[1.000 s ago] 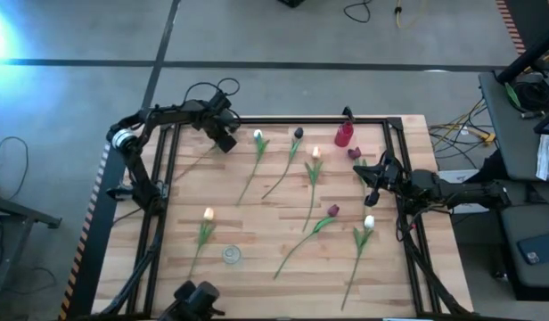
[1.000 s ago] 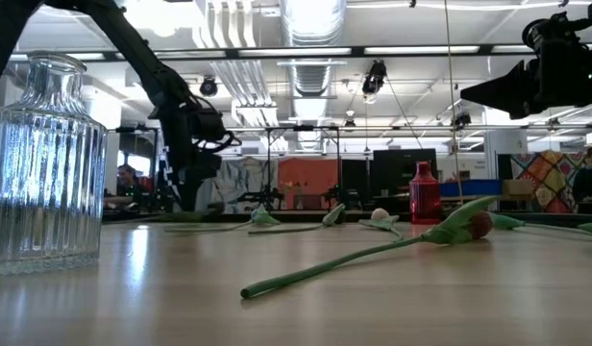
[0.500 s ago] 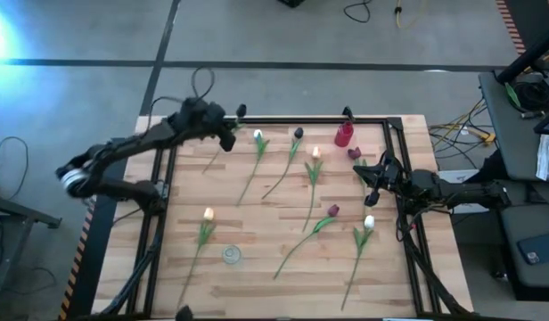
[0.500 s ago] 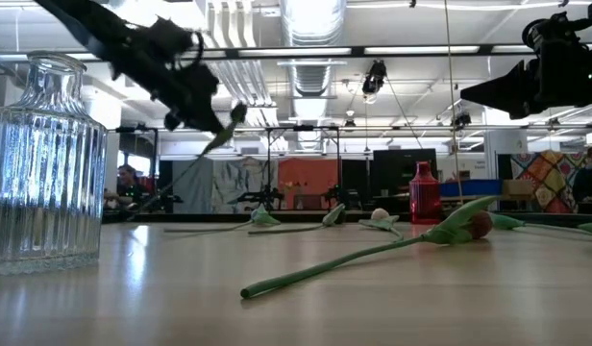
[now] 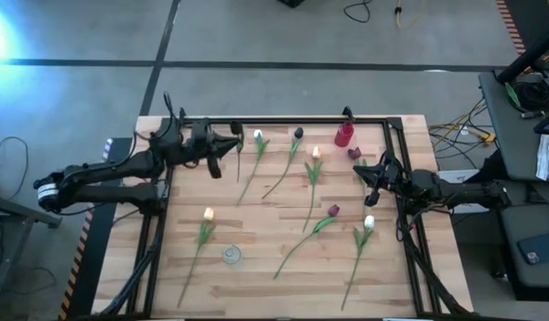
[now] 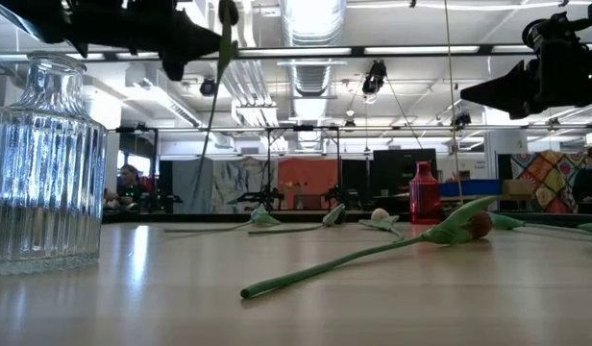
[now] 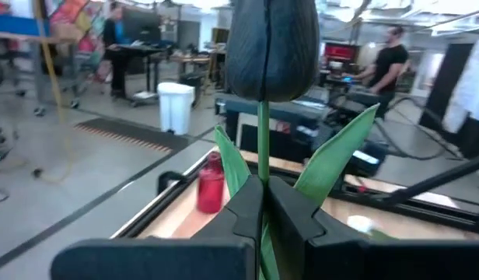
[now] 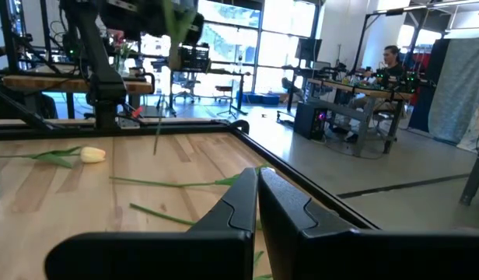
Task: Sort flowers into vase by color
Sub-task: Put the left black flower into the transparent vase
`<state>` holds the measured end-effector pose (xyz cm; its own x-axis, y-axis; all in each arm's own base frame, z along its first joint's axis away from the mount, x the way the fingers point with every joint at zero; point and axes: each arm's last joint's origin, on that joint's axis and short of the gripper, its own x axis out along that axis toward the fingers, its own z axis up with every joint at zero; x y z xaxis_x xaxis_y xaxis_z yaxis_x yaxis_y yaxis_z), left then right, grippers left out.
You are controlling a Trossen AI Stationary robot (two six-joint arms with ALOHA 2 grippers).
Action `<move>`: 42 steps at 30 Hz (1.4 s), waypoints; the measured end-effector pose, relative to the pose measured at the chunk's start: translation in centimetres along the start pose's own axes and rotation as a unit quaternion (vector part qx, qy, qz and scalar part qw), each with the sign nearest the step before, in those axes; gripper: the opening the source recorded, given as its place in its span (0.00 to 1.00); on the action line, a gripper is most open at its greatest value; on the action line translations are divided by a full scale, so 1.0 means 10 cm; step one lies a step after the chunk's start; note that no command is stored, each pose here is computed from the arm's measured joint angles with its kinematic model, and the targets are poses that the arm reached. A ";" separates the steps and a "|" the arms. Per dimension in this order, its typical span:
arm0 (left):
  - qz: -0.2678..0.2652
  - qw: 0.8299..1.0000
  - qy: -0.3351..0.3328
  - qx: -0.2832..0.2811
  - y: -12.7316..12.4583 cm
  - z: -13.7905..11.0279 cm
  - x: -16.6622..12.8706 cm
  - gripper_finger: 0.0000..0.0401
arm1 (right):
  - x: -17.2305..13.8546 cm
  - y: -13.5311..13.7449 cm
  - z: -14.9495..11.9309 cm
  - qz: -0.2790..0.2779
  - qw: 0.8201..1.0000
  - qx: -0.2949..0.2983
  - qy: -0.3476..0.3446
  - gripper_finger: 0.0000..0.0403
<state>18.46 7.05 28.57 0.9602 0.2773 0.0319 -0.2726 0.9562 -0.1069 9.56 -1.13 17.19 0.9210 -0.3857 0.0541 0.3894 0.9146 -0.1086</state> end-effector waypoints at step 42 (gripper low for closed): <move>-0.105 0.994 -0.010 0.035 -1.84 0.74 -0.46 0.00 | 0.00 0.00 0.00 0.000 1.000 0.000 0.000 0.02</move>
<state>18.63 -11.14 37.71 0.9952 0.0725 0.0661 -0.0709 0.9971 -0.0266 9.56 -1.14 17.19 0.9209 -0.3861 0.0544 0.3898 0.9145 -0.1084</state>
